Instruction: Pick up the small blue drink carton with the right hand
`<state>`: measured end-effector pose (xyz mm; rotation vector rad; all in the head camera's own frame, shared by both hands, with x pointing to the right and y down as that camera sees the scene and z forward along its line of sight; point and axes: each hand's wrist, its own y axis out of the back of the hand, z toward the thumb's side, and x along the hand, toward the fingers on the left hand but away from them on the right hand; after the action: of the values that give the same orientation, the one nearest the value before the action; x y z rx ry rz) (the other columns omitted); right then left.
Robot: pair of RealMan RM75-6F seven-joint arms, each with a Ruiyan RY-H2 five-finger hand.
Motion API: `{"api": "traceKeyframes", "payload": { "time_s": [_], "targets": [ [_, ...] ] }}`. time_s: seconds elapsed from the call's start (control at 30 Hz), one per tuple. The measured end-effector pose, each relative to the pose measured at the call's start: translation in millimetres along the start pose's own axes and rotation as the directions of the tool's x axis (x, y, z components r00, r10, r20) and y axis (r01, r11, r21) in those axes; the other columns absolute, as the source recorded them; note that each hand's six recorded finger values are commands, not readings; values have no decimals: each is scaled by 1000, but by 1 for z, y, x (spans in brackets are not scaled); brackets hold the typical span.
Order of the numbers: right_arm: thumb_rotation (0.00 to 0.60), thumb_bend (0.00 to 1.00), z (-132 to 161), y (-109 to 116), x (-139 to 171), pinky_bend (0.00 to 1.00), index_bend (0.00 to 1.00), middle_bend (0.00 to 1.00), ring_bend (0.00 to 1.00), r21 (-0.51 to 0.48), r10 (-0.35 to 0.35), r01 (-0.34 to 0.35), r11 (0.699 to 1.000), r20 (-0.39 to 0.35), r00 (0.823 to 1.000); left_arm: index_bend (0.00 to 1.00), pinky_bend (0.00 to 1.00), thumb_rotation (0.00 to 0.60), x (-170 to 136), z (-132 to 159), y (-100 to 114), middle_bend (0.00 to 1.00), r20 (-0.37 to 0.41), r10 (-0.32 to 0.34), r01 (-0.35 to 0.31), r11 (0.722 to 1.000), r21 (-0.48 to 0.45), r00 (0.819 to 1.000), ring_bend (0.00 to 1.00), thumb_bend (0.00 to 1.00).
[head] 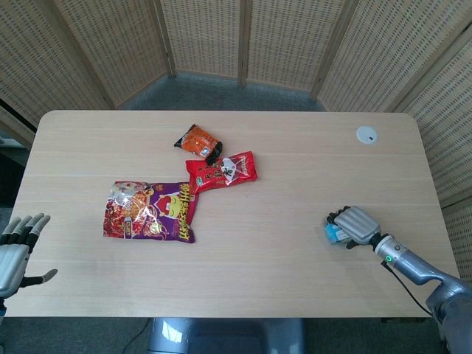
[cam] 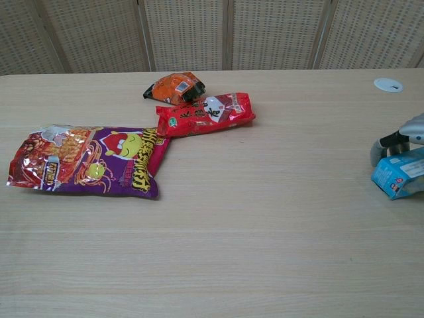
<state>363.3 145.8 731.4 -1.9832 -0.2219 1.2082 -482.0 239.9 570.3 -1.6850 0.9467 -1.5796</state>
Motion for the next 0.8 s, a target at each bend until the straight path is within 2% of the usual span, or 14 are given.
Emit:
{"api": "traceKeyframes", "payload": {
  "time_s": [0.2, 0.5, 0.6, 0.8],
  "targets": [
    [600, 416, 8, 18, 4, 432, 507, 602, 523, 10, -66, 67, 998, -47, 997, 53, 0, 600, 0, 1, 0, 0, 3, -2, 2, 1000, -3, 1000, 0, 0],
    [600, 423, 36, 60, 14, 432, 510, 604, 523, 13, -162, 165, 986, -136, 977, 54, 0, 600, -2, 3, 3, 0, 17, -2, 2, 1000, -19, 1000, 0, 0],
    [600, 423, 49, 82, 15, 432, 510, 604, 523, 3, -202, 205, 979, -158, 966, 53, 0, 600, -3, 3, 5, 0, 21, 3, -3, 1000, -27, 1000, 0, 0],
    [600, 422, 70, 139, 14, 432, 512, 605, 523, 13, -305, 312, 950, -175, 936, 53, 0, 600, -5, 3, 9, 0, 32, 6, -4, 999, -45, 999, 0, 0]
  ]
}}
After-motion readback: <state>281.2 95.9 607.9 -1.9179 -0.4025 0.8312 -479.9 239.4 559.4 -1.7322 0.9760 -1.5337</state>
